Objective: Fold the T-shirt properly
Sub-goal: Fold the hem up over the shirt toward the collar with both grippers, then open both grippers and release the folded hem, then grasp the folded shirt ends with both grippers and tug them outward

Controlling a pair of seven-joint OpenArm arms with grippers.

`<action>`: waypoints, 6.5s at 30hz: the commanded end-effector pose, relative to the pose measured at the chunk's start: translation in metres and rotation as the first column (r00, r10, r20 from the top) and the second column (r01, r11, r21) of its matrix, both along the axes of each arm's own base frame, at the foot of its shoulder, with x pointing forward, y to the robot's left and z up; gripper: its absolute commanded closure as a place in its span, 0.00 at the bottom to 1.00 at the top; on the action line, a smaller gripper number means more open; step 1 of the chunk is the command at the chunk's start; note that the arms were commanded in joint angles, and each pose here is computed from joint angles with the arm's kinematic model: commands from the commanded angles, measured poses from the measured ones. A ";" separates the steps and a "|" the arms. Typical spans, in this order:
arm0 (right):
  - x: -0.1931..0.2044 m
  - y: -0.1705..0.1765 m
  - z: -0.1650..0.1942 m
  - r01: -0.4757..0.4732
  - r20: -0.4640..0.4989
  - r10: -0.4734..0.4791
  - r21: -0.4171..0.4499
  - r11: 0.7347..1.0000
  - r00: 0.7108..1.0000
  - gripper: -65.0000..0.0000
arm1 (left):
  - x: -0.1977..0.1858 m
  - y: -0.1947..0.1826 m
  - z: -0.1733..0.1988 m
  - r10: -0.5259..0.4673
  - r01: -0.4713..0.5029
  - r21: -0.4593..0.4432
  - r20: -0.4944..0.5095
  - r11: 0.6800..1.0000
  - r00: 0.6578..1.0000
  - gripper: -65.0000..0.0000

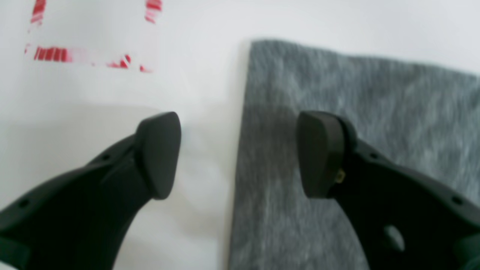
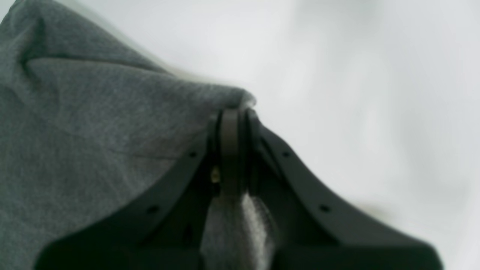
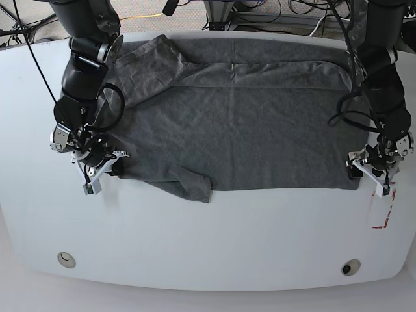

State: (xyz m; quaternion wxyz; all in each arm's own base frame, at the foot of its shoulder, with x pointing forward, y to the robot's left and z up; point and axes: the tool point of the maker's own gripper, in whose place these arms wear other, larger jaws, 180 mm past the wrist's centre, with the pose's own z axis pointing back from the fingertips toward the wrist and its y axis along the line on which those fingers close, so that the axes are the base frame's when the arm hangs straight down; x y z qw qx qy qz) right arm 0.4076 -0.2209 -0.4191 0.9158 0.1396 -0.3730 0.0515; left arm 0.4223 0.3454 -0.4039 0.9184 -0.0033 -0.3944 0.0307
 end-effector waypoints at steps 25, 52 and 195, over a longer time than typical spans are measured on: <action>0.002 -0.006 0.004 -0.004 -0.004 0.004 -0.026 1.000 1.000 1.00 | 0.019 -0.047 0.003 -0.115 0.117 -0.098 0.022 0.988 0.993 1.00; -0.026 -0.053 0.107 0.006 0.104 0.038 -0.402 0.916 0.994 1.00 | -0.027 -0.052 0.106 -0.264 0.235 0.206 0.127 0.950 0.956 1.00; -0.245 -0.032 0.076 0.086 -0.080 -0.093 -0.082 0.993 0.992 0.20 | -0.162 -0.044 0.069 -0.320 0.401 0.373 -0.261 0.837 0.911 0.47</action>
